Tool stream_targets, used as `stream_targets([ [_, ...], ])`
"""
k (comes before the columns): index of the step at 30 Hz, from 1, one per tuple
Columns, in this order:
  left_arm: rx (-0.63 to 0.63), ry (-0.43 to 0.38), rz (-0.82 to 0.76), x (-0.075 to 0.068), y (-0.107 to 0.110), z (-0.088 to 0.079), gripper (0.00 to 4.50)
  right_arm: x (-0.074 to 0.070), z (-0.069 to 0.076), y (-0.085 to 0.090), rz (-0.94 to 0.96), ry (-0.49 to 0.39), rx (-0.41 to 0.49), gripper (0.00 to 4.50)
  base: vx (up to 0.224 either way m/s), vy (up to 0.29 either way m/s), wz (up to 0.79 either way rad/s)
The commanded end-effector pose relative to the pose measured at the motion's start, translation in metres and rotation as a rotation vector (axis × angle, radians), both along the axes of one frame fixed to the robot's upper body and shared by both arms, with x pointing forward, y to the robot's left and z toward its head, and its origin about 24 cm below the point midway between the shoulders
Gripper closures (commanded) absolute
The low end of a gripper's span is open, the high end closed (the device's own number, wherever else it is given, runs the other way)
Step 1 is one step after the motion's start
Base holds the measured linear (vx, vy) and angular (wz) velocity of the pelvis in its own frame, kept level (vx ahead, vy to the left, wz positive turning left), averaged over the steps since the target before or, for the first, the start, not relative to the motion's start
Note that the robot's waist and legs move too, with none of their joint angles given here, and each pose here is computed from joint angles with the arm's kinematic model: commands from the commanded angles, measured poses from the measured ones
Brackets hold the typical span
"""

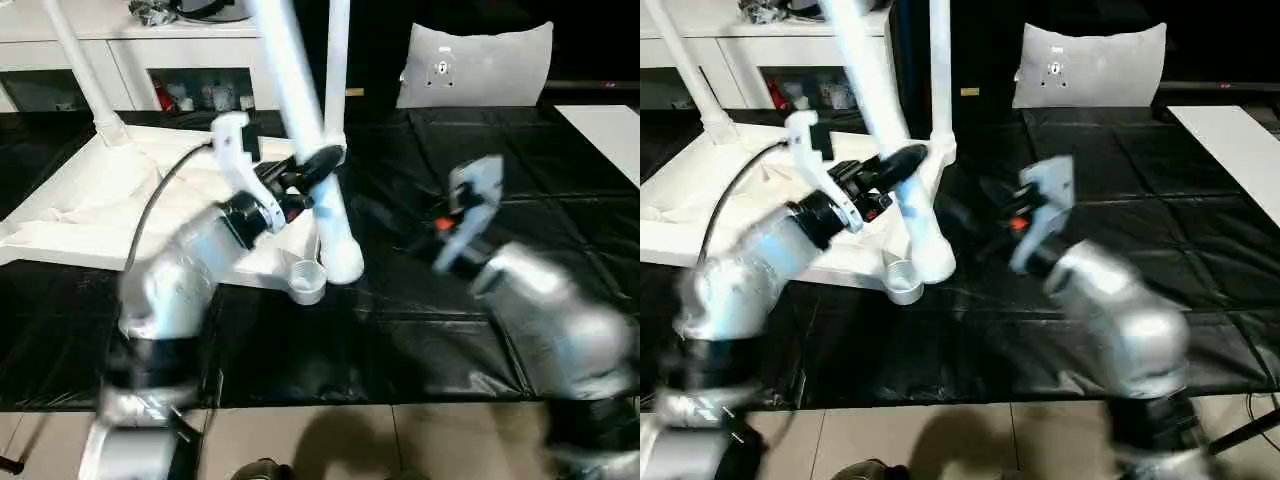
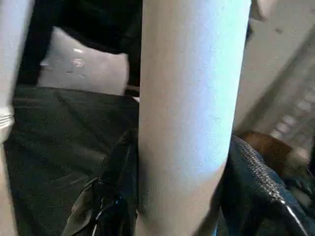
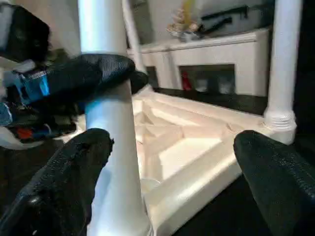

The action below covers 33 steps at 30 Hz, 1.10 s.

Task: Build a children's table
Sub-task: Pick table leg

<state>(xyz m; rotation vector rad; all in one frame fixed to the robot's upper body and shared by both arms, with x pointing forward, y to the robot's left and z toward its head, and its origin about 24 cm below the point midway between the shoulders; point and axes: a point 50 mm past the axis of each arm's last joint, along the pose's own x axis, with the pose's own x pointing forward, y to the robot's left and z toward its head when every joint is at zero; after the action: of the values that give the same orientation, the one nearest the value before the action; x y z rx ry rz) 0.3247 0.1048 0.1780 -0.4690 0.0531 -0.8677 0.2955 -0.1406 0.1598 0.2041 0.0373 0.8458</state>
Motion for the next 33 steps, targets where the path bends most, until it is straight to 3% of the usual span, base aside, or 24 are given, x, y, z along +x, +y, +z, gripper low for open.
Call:
stream_targets([
  [1, 0.003, -0.019, -0.071, -0.001, -0.003, 0.006, 2.62, -0.003, 0.002, 0.002, 0.075, 0.028, 0.004, 0.07, 0.0, 0.0, 0.0],
  [4, 0.011, -0.044, -0.206, -0.007, -0.006, 0.013, 2.62, -0.012, 0.001, 0.003, 0.224, 0.074, -0.045, 0.07, 0.0, 0.0, 0.0],
  [14, -0.021, -0.086, -0.486, -0.021, -0.015, 0.025, 2.62, -0.019, -0.001, 0.008, 0.378, 0.137, -0.061, 0.07, 0.0, 0.0, 0.0],
  [19, -0.016, -0.12, -0.678, -0.033, -0.02, 0.028, 2.62, -0.025, 0.002, 0.011, 0.494, 0.171, -0.05, 0.43, 0.0, 0.0, 0.0],
  [23, -0.027, -0.126, -0.706, -0.034, -0.021, 0.03, 2.62, -0.028, 0.003, 0.011, 0.547, 0.195, -0.04, 0.75, 0.0, 0.0, 0.0],
  [24, -0.03, -0.129, -0.71, -0.034, -0.022, 0.031, 2.62, -0.029, 0.003, 0.012, 0.563, 0.201, -0.045, 1.02, 0.0, 0.0, 0.0],
  [26, -0.037, -0.131, -0.72, -0.034, -0.022, 0.032, 2.62, -0.031, 0.003, 0.013, 0.583, 0.208, -0.053, 1.02, 0.0, 0.0, 0.0],
  [33, -0.039, -0.138, -0.763, -0.032, -0.023, 0.033, 2.62, -0.031, 0.007, 0.017, 0.634, 0.201, -0.048, 1.68, 0.0, 0.0, 0.0],
])
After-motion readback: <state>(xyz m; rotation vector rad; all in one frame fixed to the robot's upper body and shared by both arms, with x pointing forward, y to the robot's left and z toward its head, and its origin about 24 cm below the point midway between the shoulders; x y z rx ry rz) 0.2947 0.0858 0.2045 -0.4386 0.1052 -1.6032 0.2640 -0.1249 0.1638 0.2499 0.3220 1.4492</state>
